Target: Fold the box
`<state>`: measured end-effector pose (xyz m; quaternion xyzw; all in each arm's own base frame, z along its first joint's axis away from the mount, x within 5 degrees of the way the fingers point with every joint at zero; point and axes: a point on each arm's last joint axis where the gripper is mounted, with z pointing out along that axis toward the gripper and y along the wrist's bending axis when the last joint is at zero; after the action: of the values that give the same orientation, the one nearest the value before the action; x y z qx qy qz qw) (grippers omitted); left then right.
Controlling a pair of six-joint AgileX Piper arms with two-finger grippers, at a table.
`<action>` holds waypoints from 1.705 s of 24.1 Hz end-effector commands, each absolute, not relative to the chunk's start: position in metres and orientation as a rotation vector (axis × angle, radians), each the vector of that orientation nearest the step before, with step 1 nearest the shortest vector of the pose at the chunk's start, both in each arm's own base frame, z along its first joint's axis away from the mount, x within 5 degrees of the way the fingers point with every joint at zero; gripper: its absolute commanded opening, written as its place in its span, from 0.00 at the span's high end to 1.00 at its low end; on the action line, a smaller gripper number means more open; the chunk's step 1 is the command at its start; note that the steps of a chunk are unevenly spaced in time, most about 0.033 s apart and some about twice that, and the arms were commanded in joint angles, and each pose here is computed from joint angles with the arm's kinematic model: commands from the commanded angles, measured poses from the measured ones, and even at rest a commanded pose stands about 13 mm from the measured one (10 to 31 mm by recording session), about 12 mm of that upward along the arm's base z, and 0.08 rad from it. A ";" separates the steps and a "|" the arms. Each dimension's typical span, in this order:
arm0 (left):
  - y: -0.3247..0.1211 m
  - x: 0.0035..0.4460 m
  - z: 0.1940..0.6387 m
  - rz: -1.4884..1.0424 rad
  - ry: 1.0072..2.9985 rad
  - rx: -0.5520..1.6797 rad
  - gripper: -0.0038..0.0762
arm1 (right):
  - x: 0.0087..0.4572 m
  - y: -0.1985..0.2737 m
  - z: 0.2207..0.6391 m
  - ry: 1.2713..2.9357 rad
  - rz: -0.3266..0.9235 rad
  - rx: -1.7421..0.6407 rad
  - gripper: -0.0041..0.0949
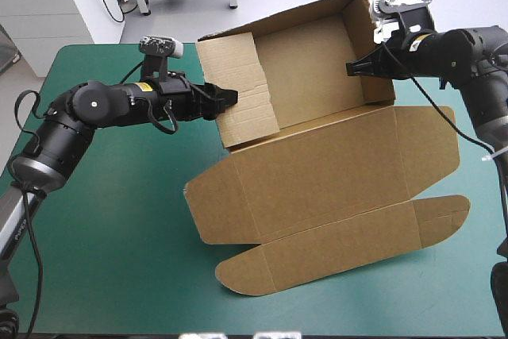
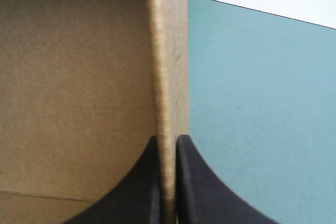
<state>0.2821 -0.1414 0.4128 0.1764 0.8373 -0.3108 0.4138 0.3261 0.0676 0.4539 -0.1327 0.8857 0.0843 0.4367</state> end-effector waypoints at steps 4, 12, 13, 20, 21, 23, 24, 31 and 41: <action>-0.154 0.296 0.441 -0.710 2.155 0.324 0.36 | 0.316 0.068 0.481 2.060 0.283 -0.240 0.98; -0.167 0.323 0.436 -0.701 2.264 0.334 0.37 | 0.334 0.076 0.463 2.120 0.366 -0.211 0.98; -0.166 0.325 0.435 -0.677 2.285 0.320 0.37 | 0.335 0.076 0.463 2.117 0.368 -0.210 0.98; -0.164 0.339 0.427 -0.572 2.367 0.286 0.46 | 0.348 0.079 0.450 2.153 0.390 -0.203 0.98; -0.166 0.341 0.427 -0.584 2.363 0.265 0.50 | 0.348 0.080 0.449 2.155 0.396 -0.202 0.98; -0.169 0.345 0.424 -0.610 2.366 0.257 0.59 | 0.352 0.081 0.444 2.174 0.396 -0.202 0.98; -0.171 0.347 0.421 -0.626 2.371 0.254 0.65 | 0.353 0.081 0.443 2.179 0.396 -0.203 0.98; -0.186 0.363 0.396 -0.721 2.418 0.311 0.96 | 0.366 0.082 0.413 2.330 0.342 -0.287 0.98; -0.193 0.389 0.364 -0.533 2.645 0.412 0.96 | 0.390 0.087 0.348 2.638 0.339 -0.355 0.98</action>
<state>0.4089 -0.1844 0.3198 0.1154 0.9673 -0.1464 0.1721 0.3991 0.0835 0.3279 -0.1058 0.9652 0.1070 0.2139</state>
